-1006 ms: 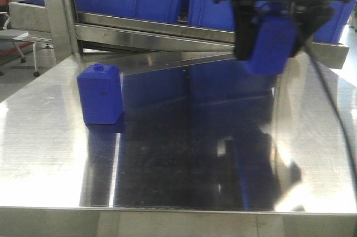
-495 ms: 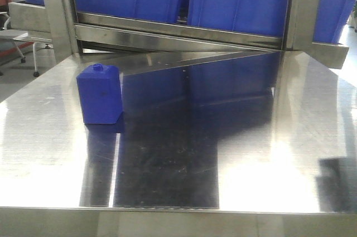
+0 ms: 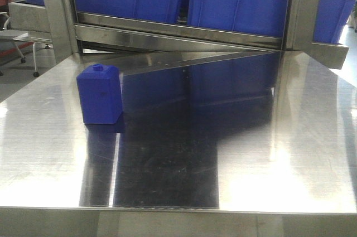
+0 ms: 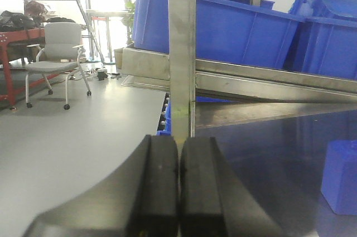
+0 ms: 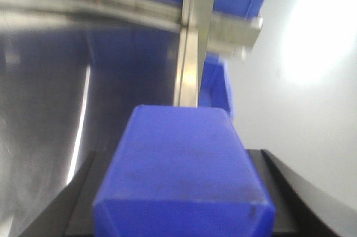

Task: Pick and sort blue part to right shelf

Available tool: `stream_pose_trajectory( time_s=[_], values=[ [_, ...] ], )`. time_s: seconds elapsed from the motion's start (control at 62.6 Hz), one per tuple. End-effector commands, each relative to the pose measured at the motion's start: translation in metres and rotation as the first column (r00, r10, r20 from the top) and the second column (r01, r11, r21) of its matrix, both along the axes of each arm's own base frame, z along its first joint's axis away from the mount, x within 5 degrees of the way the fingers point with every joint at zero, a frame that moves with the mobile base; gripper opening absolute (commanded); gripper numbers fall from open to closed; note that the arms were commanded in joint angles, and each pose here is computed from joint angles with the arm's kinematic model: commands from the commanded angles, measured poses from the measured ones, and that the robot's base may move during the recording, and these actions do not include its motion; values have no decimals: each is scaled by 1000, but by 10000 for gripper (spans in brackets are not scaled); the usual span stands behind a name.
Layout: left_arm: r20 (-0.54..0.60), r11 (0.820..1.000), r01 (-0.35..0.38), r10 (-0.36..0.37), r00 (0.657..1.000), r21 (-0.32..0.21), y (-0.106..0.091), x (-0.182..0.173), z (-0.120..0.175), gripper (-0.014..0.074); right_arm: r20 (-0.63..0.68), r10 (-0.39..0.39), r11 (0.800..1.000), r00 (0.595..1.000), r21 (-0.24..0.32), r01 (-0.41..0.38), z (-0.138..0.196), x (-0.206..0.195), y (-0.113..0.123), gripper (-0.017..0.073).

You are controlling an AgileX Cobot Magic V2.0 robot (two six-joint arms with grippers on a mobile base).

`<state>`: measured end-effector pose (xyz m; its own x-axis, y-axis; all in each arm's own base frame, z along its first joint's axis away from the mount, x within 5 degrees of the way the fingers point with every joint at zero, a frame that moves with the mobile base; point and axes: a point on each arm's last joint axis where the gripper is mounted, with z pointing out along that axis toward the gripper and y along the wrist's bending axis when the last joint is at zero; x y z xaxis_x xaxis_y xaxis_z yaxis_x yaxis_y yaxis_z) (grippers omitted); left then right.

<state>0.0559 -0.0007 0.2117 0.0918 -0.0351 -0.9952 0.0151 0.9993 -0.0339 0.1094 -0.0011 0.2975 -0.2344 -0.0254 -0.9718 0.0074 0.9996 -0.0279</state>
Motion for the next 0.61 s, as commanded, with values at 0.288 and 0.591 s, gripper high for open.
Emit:
stream_pose_trajectory(
  time_s=[0.288, 0.591],
  values=[
    [77, 1000, -5, 6, 997, -12, 1, -2, 0, 123, 366, 4, 1000, 931, -26, 6, 30, -56, 0, 428],
    [77, 1000, -5, 6, 997, -12, 1, -2, 0, 123, 369, 4, 1000, 929, -26, 6, 30, -56, 0, 428]
  ],
)
